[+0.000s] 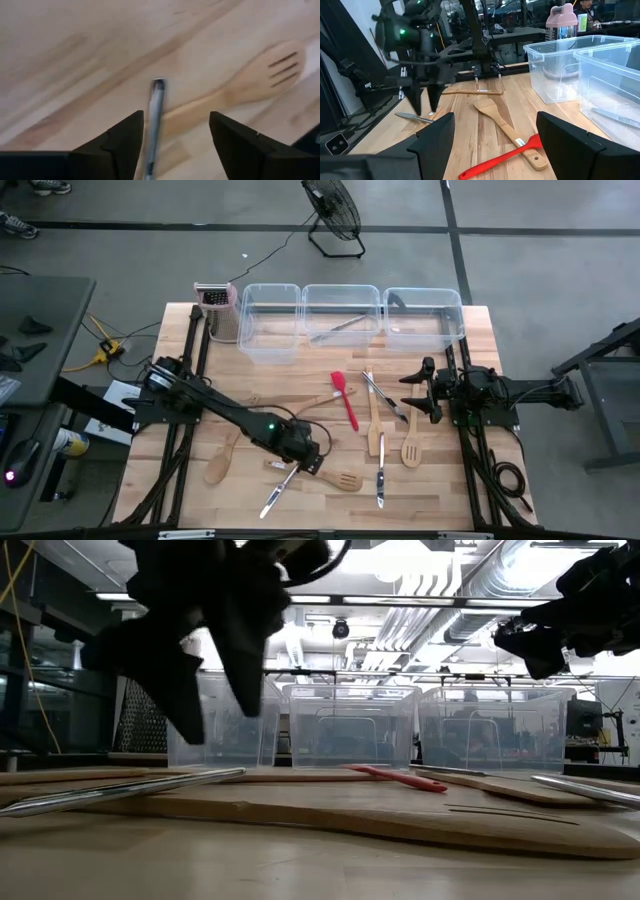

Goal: Pick & Place Kitchen Items
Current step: Put the silver table knife into the middle transparent container

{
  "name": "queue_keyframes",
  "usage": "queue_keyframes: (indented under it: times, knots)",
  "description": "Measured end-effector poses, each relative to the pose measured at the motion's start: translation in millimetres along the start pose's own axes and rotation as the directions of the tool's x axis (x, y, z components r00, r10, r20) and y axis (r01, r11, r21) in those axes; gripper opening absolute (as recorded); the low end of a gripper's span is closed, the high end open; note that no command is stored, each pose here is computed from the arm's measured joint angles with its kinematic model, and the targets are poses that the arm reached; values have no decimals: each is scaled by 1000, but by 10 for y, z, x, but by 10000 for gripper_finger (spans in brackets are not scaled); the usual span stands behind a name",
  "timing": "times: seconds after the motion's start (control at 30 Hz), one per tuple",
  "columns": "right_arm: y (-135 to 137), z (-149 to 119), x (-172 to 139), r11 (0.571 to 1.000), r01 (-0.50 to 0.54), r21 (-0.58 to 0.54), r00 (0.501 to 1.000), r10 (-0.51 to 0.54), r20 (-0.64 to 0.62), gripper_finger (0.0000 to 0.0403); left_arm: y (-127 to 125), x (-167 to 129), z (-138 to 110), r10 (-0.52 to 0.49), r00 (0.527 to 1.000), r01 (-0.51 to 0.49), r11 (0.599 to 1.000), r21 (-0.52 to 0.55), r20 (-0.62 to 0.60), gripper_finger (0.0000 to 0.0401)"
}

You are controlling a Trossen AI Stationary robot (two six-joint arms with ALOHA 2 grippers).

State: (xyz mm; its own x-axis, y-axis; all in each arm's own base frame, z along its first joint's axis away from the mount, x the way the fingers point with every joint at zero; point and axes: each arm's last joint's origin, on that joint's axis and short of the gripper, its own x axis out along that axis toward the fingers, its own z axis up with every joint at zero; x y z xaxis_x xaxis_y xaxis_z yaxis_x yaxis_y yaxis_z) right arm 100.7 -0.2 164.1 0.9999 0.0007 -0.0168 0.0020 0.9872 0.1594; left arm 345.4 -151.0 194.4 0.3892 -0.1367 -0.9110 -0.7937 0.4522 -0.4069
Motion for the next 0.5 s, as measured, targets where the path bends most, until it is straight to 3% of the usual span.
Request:
queue_keyframes:
  times: [0.1,0.5]
  knots:
    - [-1,-4,3,1000,1,0,1000,-1,-4,275,19,83,-13,70,997,-70,998,-3,-22,220]
    - [-3,-19,14,1000,4,0,1000,-4,-24,275,10,288,-51,120,991,-119,993,12,-65,210]
